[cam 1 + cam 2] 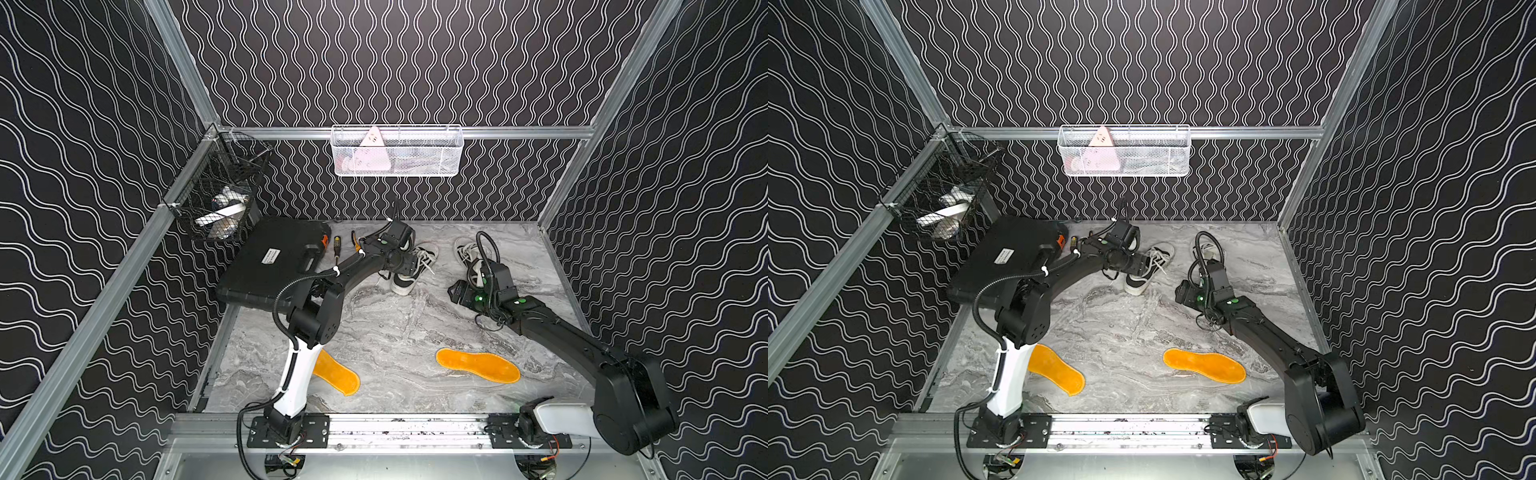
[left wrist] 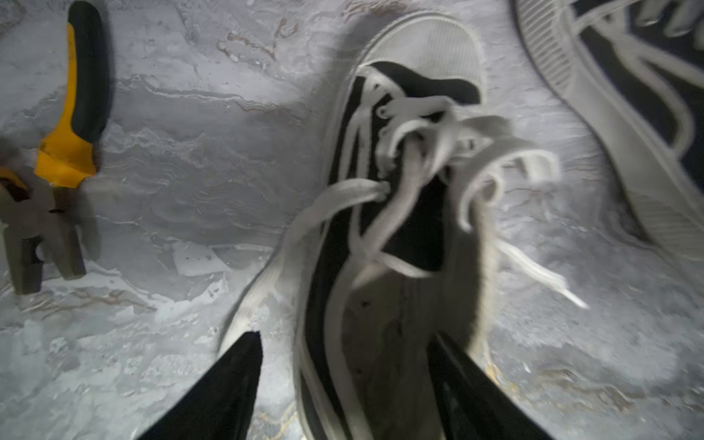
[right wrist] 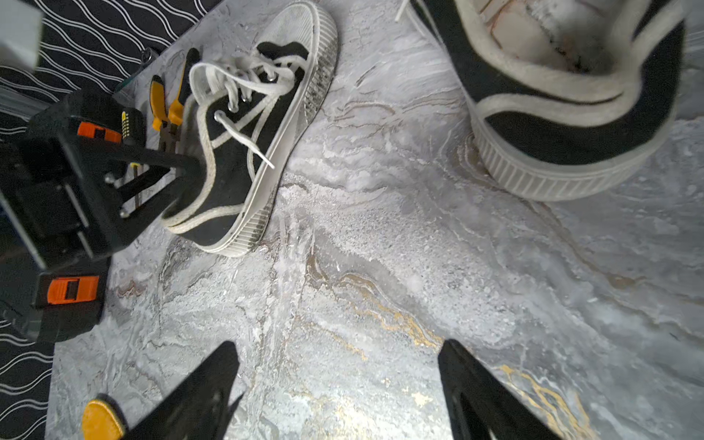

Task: Insert the insole into the shoe
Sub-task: Move the shoe to the center of the board.

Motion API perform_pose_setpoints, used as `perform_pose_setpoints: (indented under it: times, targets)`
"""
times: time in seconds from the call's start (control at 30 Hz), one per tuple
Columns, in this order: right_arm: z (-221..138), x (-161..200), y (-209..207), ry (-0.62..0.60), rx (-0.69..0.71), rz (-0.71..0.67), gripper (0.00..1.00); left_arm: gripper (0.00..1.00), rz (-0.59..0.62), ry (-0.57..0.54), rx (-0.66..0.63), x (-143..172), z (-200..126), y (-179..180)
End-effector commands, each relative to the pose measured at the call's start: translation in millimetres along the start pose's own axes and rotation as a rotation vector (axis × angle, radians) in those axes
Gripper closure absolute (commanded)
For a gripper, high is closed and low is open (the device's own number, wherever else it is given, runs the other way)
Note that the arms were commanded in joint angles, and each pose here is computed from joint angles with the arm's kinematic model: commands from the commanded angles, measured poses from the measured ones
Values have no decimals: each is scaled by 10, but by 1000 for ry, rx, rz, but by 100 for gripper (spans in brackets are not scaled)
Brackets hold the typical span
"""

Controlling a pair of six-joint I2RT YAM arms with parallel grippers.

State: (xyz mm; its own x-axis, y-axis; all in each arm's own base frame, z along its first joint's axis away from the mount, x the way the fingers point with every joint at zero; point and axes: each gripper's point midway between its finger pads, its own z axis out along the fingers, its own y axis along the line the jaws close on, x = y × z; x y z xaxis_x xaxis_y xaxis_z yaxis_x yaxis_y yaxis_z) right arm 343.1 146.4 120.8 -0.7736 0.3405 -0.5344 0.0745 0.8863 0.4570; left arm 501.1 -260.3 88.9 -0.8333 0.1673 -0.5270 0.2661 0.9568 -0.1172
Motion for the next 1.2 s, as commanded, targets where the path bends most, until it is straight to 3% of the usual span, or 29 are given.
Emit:
perform_pose_setpoints:
  times: [0.0,0.13,0.4,0.5,0.57,0.73,1.0,1.17]
  targets:
    - [-4,7,67,12,-13,-11,15,31,12,13,-26,0,69,98]
    - [7,27,120,20,-18,-33,15,44,35,-21,-4,-92,113,78]
    - [115,170,65,59,32,-38,16,89,50,-52,116,-104,26,-116]
    - [126,212,108,64,25,-43,16,91,39,-44,125,-39,38,-125]
    - [122,207,100,59,31,-39,17,100,22,-45,118,-5,5,-111]
    - [176,334,232,77,34,-83,17,100,-60,-72,79,144,-189,-62]
    - [324,424,499,78,64,-140,20,100,-241,-124,-26,668,-612,-164]
    - [407,551,550,101,93,-173,31,99,-278,-102,-51,985,-681,-392]
